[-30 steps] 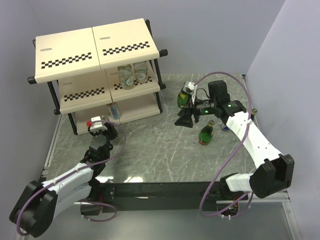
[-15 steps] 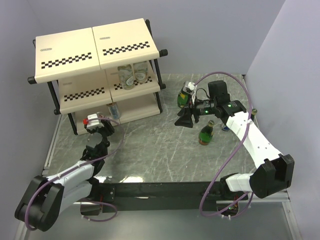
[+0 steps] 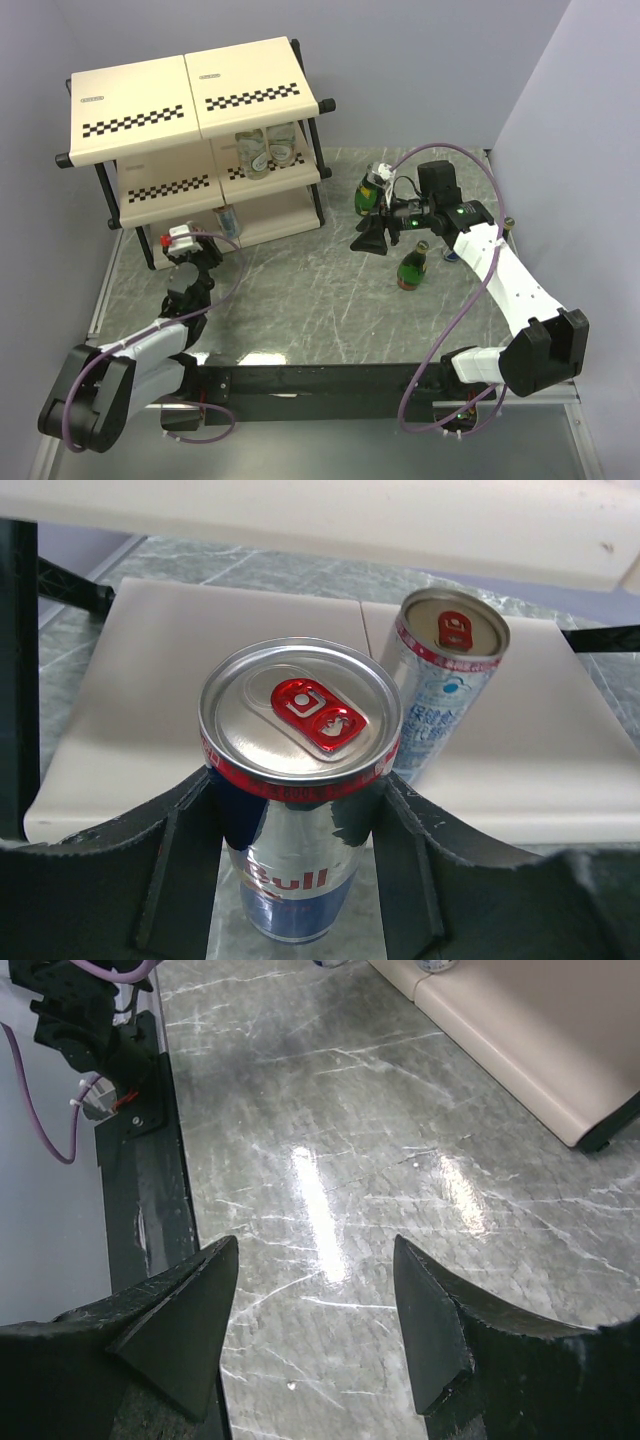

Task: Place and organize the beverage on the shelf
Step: Place the drink on the shelf.

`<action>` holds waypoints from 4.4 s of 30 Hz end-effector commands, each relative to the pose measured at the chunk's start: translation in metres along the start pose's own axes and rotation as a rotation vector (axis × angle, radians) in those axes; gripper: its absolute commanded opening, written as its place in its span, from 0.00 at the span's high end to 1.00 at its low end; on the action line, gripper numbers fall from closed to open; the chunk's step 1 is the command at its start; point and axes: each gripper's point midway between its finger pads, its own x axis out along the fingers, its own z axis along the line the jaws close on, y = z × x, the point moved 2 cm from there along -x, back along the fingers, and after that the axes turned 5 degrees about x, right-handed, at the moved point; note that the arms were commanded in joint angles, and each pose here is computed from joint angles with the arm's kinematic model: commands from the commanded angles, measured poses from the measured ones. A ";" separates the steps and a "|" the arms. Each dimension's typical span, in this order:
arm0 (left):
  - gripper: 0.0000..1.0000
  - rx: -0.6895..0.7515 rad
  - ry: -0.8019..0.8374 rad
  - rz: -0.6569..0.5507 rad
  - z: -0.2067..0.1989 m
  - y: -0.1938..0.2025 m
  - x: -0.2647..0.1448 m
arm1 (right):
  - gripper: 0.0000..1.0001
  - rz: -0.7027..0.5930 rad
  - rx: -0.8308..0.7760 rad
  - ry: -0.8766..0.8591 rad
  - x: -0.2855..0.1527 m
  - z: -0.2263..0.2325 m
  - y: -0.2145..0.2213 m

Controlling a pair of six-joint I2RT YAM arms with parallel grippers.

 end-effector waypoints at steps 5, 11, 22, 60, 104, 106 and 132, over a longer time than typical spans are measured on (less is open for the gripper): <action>1.00 -0.079 0.032 -0.179 -0.007 -0.050 0.014 | 0.30 -0.044 -0.064 -0.014 -0.009 0.010 -0.011; 1.00 -0.077 0.037 -0.188 -0.006 -0.051 0.019 | 0.30 -0.046 -0.064 -0.016 -0.010 0.009 -0.011; 1.00 -0.056 0.052 -0.208 -0.004 -0.052 0.028 | 0.30 -0.043 -0.063 -0.028 -0.010 0.010 -0.010; 1.00 0.027 0.100 -0.303 -0.009 -0.055 0.066 | 0.30 -0.047 -0.047 -0.028 -0.014 0.004 -0.008; 1.00 -0.022 0.138 -0.424 -0.007 -0.069 0.081 | 0.30 -0.037 -0.039 -0.030 -0.014 0.000 -0.005; 1.00 -0.023 0.139 -0.419 -0.007 -0.067 0.082 | 0.30 -0.035 -0.039 -0.031 -0.014 0.000 -0.005; 0.17 -0.069 0.123 -0.367 0.001 -0.060 0.064 | 0.30 -0.034 -0.039 -0.035 -0.014 0.001 -0.005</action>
